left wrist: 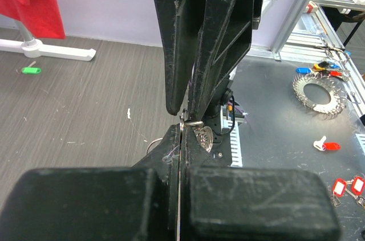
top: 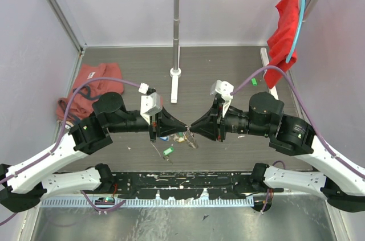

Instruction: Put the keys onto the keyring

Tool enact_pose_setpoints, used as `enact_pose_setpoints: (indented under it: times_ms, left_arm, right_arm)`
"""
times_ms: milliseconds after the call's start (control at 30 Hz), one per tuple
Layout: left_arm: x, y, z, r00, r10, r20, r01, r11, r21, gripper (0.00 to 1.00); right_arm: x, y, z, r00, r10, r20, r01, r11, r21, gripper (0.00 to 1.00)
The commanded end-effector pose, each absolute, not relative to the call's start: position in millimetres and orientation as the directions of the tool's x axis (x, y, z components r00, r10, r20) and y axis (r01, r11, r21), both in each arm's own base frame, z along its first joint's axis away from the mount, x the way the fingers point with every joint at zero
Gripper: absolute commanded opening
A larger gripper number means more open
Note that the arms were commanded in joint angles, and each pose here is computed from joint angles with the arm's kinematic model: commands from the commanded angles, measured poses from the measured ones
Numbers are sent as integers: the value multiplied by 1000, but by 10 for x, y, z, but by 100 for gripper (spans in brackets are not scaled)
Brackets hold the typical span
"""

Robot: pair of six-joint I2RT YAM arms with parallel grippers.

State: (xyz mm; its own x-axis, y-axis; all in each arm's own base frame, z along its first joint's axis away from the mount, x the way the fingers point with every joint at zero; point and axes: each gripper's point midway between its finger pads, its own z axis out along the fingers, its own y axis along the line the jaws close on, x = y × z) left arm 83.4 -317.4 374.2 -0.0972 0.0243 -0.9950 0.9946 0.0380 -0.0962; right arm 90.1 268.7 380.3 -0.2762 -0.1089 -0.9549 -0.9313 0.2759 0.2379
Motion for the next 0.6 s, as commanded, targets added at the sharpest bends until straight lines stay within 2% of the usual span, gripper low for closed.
enact_pose_setpoints:
  times_ms: [0, 200, 567]
  left_arm:
    - [827, -3155, 3918, -61, -35, -997, 997, 36, -63, 0]
    - [830, -3146, 3913, -60, -32, -998, 997, 39, -62, 0]
    - [831, -3137, 3913, -56, -32, -998, 997, 41, -57, 0]
  right_arm:
    - [849, 2687, 3977, -252, -67, -965, -943, 242, 230, 17]
    - [875, 2668, 3983, -247, -66, -967, -940, 258, 223, 1]
    - [915, 2589, 4018, -242, -84, -967, -931, 300, 207, 1]
